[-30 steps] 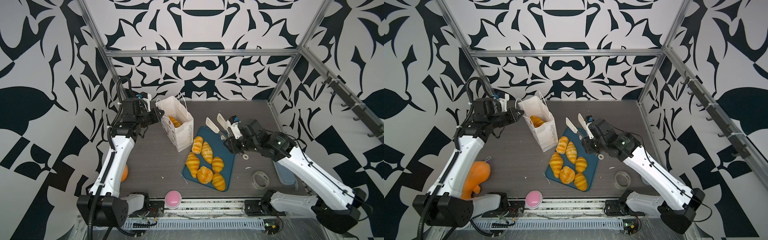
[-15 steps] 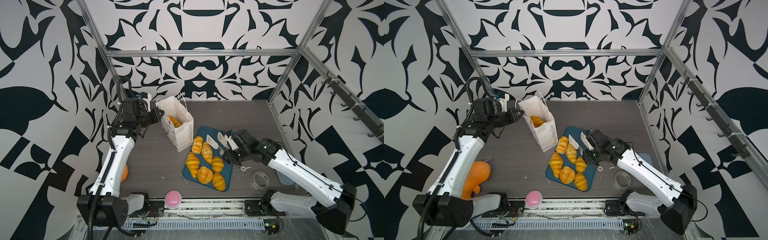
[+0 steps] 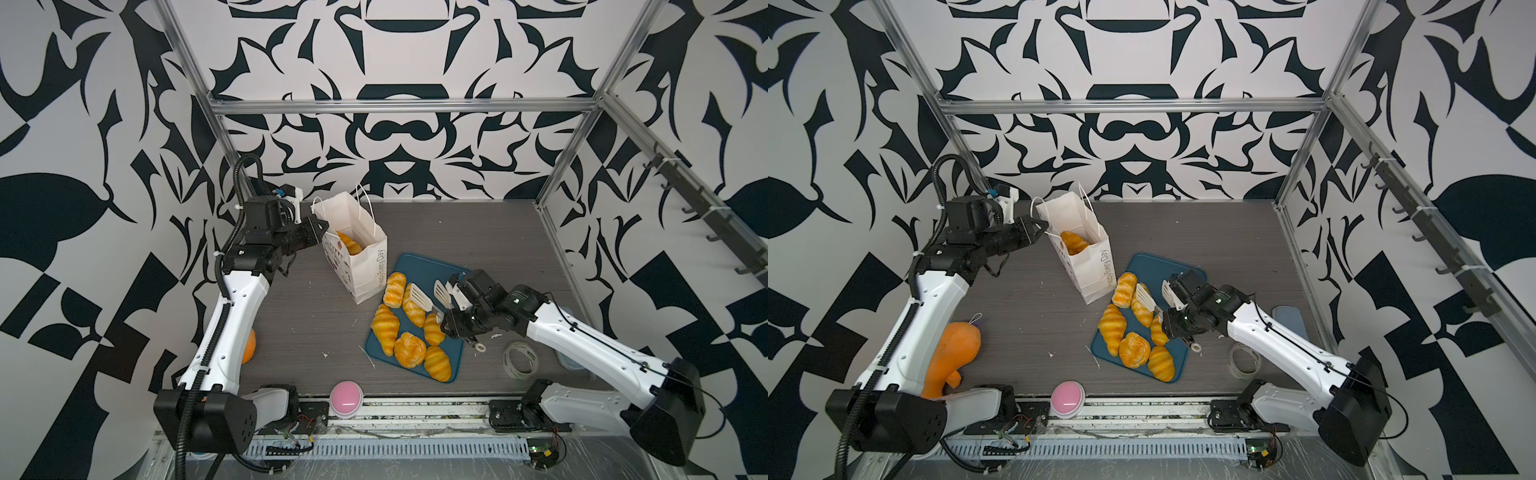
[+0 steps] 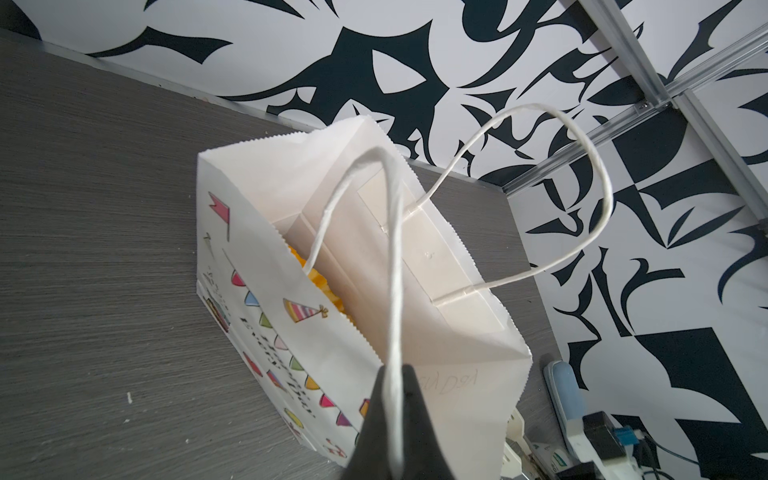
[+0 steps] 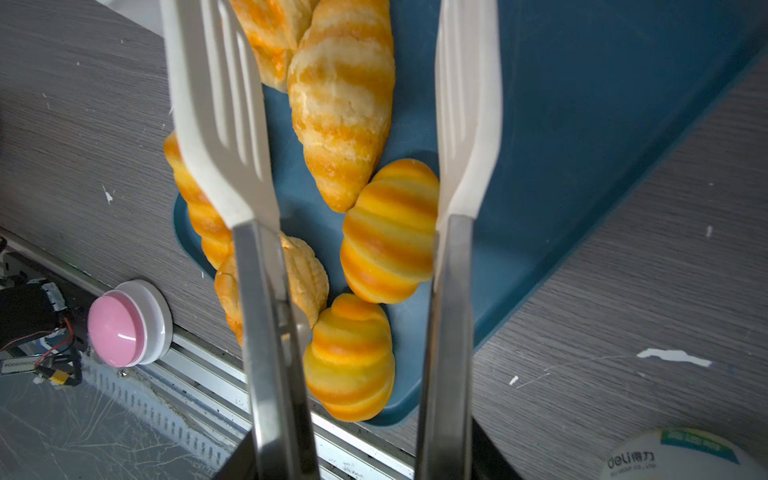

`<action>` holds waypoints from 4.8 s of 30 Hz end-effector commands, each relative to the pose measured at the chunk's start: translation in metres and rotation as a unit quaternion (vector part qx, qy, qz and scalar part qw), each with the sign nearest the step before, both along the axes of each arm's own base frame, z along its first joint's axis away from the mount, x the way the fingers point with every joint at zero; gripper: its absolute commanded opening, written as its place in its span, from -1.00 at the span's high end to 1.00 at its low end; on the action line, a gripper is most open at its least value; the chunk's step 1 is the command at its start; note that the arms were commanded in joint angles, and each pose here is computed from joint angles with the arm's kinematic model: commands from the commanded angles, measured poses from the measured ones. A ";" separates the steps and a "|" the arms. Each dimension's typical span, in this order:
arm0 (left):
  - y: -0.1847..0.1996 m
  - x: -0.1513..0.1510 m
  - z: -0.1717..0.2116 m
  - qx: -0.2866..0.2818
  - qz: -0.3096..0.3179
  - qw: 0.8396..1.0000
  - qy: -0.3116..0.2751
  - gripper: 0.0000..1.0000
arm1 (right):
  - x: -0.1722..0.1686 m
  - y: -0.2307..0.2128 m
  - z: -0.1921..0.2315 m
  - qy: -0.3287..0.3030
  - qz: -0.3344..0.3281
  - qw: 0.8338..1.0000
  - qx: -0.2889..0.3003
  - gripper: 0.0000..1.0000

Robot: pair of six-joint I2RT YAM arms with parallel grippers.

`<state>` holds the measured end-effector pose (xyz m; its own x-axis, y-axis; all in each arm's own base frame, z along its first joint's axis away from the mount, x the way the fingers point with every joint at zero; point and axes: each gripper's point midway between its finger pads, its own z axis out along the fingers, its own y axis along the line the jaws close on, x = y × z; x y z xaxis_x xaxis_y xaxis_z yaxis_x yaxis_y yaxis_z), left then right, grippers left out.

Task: Place the fake bread into the paper bag
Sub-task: 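Lower the tongs onto the tray and pinch a golden croissant, then lift the croissant with the tongs and carry it toward the bag, then lower the croissant into the bag held by the left gripper and open the tongs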

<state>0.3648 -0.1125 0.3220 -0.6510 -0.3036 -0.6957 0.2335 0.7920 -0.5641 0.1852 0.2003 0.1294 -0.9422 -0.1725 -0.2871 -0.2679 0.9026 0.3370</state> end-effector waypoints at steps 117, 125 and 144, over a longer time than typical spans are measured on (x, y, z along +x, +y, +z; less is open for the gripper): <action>0.000 0.001 -0.009 -0.005 -0.001 1.000 0.011 1.00 | 0.058 0.050 0.222 -0.253 0.092 0.939 0.215 0.55; 0.000 0.002 -0.010 -0.007 -0.002 1.000 0.013 1.00 | 0.063 0.066 0.239 -0.262 0.112 0.926 0.249 0.55; 0.000 0.002 -0.009 -0.006 -0.001 1.000 0.012 1.00 | 0.071 0.124 0.259 -0.266 0.161 0.901 0.302 0.54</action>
<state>0.3669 -0.1121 0.3171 -0.6586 -0.3072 -0.6870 0.2274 0.7889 -0.5708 0.2543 0.3137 0.3337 -0.6724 -0.1614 -0.7223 -0.6773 0.5277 0.5126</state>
